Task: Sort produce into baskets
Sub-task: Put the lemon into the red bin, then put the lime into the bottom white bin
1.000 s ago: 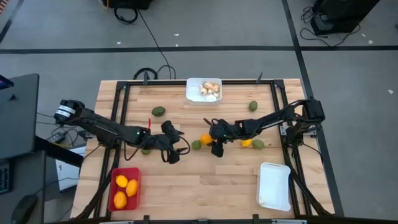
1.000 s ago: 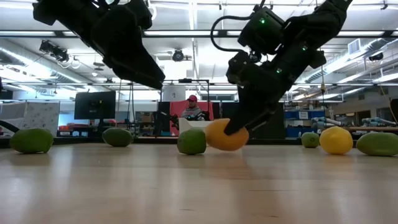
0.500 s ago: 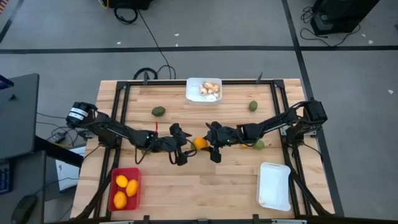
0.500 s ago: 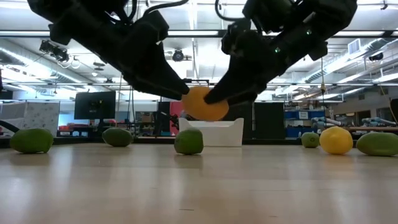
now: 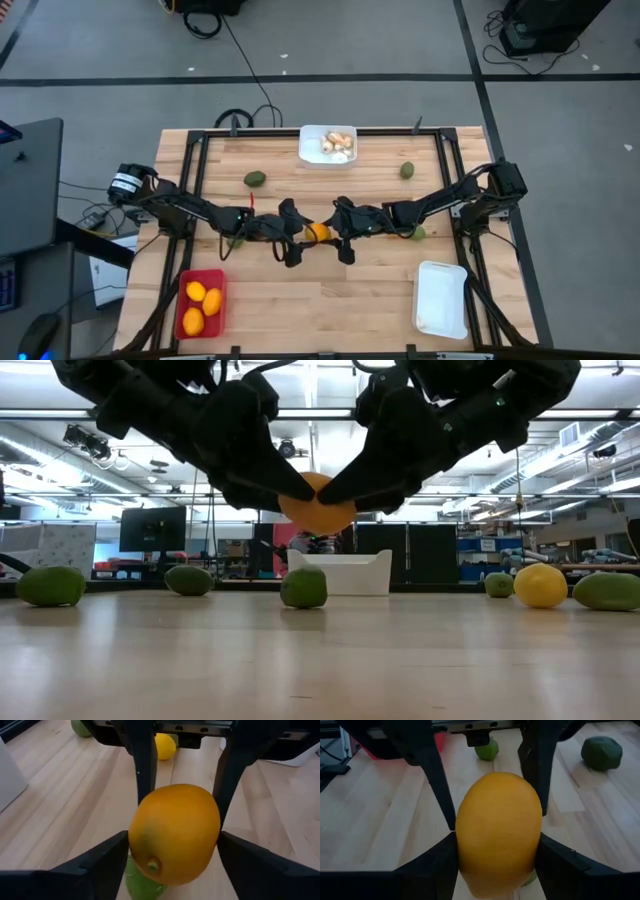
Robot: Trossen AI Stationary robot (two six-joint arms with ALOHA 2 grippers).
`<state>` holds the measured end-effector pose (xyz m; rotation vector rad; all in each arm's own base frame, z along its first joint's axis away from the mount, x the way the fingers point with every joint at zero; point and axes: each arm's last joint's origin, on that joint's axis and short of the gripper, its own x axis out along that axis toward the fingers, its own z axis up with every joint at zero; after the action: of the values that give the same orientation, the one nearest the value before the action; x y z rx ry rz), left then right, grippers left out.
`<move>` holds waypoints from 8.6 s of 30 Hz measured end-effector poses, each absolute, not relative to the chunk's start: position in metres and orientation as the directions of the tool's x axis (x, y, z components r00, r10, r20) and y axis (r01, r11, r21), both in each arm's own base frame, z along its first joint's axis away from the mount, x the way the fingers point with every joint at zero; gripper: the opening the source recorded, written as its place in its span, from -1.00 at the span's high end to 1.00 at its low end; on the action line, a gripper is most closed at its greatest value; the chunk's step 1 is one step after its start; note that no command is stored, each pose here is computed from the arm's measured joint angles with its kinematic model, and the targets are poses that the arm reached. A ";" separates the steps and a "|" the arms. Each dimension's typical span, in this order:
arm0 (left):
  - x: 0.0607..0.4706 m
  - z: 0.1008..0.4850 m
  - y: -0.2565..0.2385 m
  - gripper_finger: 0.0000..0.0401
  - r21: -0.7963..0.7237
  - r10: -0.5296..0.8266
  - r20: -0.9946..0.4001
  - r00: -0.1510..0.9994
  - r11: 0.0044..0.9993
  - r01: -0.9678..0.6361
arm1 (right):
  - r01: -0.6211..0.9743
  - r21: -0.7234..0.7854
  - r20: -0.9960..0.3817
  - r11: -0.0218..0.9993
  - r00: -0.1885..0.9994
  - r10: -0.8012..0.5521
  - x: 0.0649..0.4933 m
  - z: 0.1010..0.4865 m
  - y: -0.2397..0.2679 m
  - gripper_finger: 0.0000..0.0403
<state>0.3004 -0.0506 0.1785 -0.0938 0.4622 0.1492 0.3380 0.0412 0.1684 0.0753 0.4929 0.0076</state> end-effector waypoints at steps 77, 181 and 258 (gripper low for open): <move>0.199 0.268 -0.142 -0.77 0.030 0.074 -0.984 0.164 0.966 -0.257 | 0.187 -0.063 -0.998 0.980 0.014 -0.066 0.238 0.187 0.001 -0.28; 0.341 0.242 -0.006 -0.55 -0.183 0.290 -0.289 0.912 0.919 -0.350 | 0.216 -0.501 -0.298 0.838 0.866 -0.402 0.316 0.219 0.028 -0.07; 0.130 0.295 -0.188 -0.42 -0.035 0.026 -0.995 0.096 0.810 -0.585 | 0.466 -0.200 -0.558 0.862 0.669 -0.491 0.293 0.179 0.008 -0.42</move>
<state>0.1305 -0.1880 0.2952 -0.4875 1.4148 0.4800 0.2928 0.0080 0.1790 -0.0415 0.6413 -0.5396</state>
